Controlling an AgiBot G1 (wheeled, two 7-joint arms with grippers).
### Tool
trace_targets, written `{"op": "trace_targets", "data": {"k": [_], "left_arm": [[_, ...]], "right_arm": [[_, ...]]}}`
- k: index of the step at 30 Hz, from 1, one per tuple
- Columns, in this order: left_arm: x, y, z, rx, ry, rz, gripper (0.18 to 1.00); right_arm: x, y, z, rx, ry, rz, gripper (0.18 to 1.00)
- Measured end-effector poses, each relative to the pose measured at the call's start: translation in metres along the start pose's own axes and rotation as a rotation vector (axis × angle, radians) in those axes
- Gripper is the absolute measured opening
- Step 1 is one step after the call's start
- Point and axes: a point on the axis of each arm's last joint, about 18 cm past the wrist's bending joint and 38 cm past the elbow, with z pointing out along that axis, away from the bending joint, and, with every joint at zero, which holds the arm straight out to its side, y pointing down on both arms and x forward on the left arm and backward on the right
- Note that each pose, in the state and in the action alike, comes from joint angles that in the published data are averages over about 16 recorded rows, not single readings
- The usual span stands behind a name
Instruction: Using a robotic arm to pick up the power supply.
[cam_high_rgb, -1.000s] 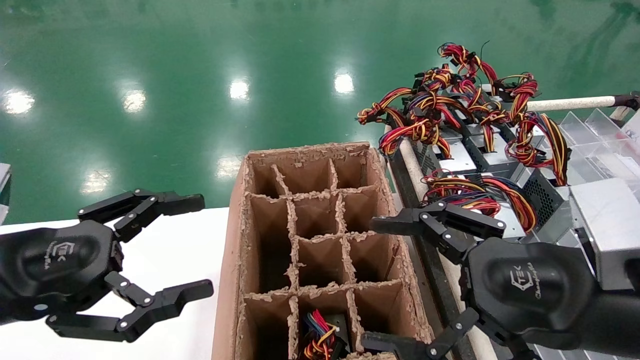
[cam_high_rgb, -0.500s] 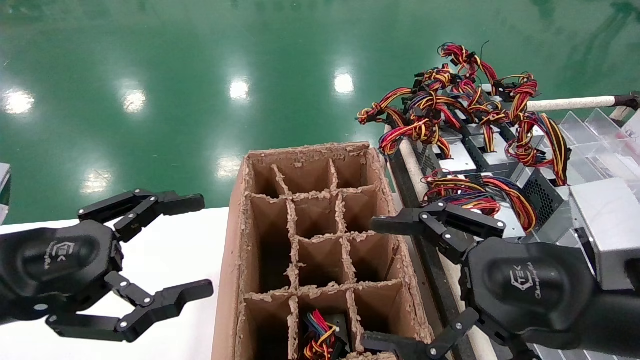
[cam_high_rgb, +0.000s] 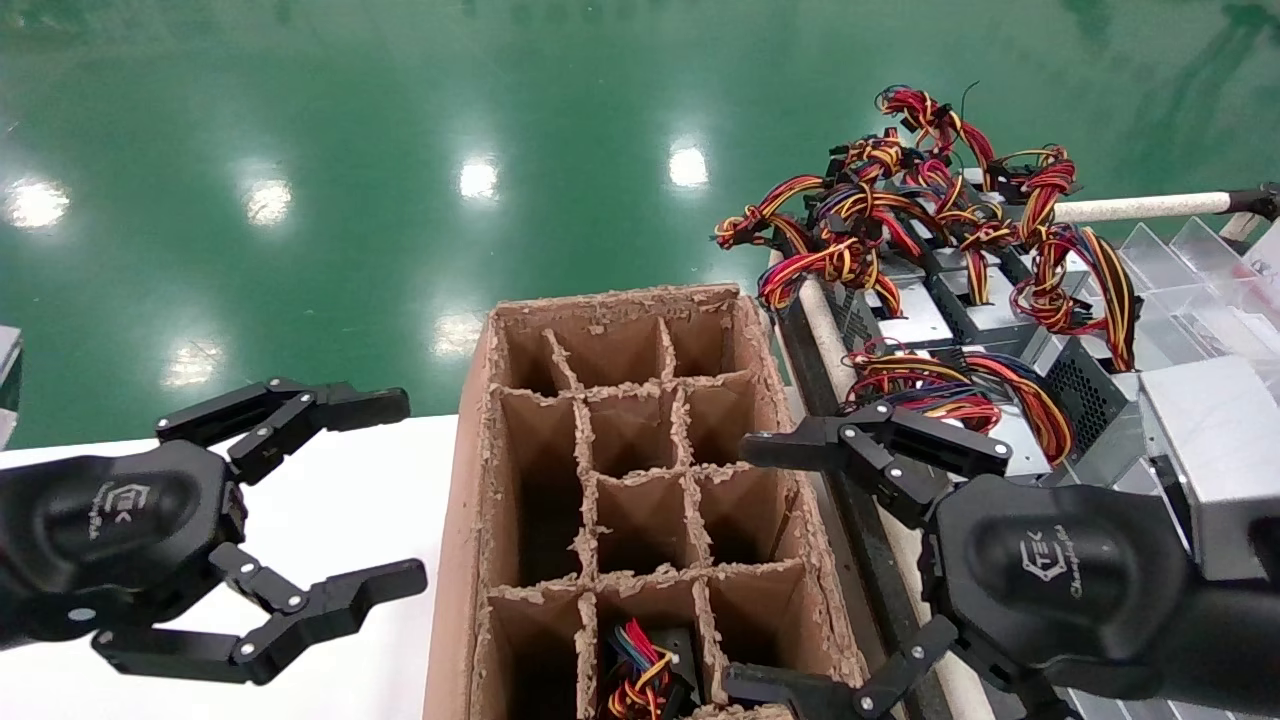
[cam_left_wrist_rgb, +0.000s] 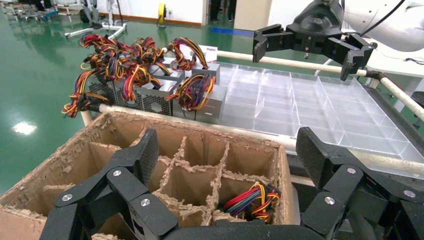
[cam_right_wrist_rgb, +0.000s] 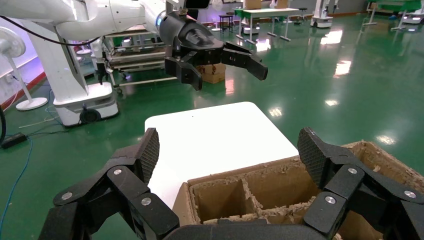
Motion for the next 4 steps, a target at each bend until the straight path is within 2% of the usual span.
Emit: {"op": "trace_targets", "data": {"k": [4], "left_arm": [[0.0000,0.0000,0.0000,0.000,0.000,0.000,1.001]], "right_arm": [[0.0000,0.0000,0.0000,0.000,0.000,0.000,1.000]]}}
